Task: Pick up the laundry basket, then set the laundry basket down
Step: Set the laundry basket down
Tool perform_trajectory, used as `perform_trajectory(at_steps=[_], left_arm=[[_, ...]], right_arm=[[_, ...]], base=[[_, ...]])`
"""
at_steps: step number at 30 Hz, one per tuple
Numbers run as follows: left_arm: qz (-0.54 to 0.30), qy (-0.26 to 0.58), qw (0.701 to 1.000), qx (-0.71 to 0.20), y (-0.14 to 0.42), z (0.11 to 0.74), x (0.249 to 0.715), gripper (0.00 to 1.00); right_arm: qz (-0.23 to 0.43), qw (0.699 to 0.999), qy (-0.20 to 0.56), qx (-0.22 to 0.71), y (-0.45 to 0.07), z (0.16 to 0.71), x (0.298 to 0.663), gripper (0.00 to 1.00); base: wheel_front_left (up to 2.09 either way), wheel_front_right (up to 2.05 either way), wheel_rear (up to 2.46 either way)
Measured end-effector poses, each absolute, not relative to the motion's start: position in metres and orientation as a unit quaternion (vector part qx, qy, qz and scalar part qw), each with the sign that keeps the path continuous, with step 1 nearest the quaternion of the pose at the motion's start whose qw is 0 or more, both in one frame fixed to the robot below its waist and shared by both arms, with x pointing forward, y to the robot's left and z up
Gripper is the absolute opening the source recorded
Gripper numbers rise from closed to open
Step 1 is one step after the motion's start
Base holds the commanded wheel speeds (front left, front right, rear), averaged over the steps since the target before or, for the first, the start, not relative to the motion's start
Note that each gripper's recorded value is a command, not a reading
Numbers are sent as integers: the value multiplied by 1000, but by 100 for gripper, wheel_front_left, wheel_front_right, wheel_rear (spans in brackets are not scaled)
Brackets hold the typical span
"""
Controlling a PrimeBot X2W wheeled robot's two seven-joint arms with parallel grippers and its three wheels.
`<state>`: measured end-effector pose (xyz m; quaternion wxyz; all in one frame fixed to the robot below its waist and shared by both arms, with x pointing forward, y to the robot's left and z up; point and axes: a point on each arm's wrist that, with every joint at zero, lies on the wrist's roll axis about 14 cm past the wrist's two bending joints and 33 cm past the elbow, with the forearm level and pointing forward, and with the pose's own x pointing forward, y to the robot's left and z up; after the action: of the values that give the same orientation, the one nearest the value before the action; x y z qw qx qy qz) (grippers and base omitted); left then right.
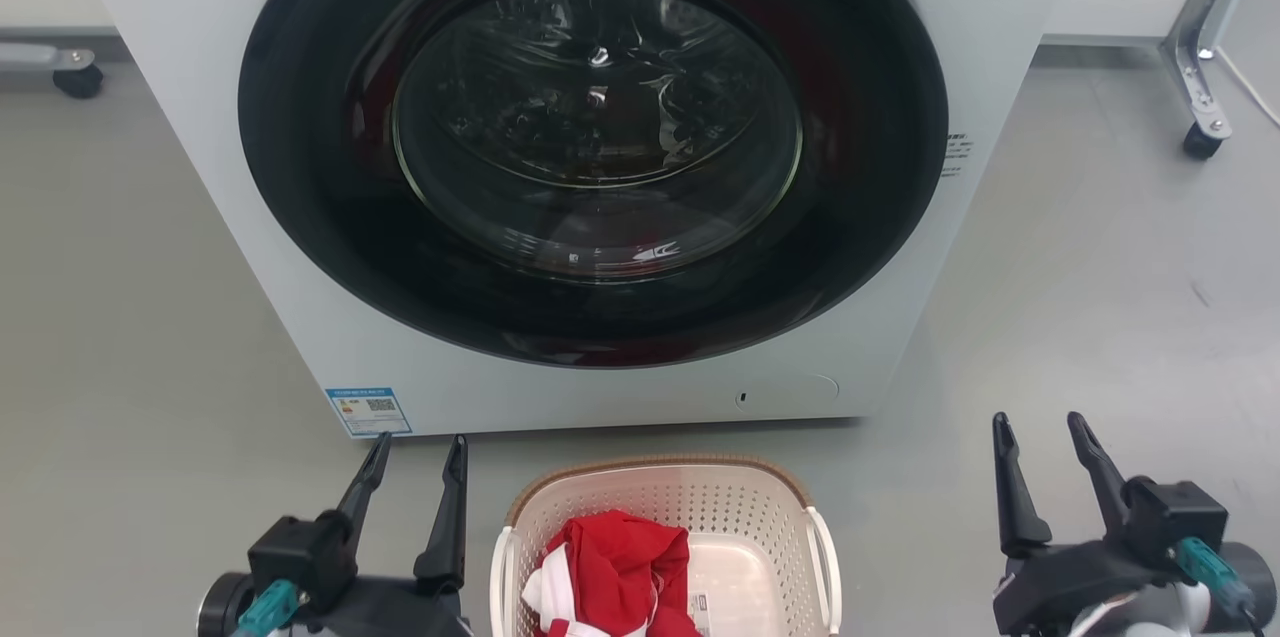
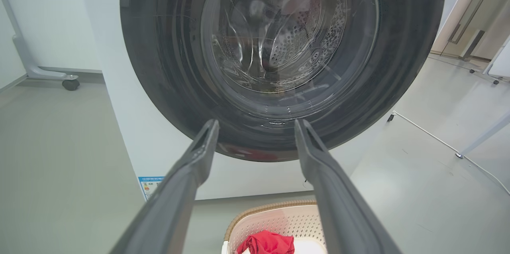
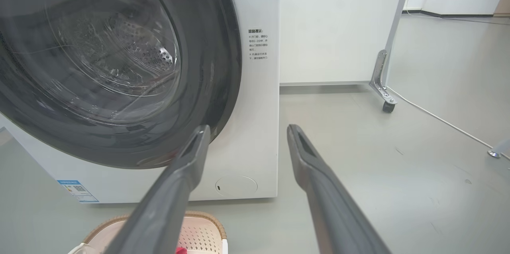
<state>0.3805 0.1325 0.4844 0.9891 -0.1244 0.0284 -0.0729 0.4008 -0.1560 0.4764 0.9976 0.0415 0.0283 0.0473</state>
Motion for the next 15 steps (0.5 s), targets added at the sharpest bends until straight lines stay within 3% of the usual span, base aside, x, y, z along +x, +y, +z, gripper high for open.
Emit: perform_trajectory(at_steps=[15], left_arm=[[-61, 9, 990, -124, 139, 493, 352, 100]], right_arm=[[23, 999, 6, 39, -171, 486, 365, 100]], base=[[0, 0, 0]])
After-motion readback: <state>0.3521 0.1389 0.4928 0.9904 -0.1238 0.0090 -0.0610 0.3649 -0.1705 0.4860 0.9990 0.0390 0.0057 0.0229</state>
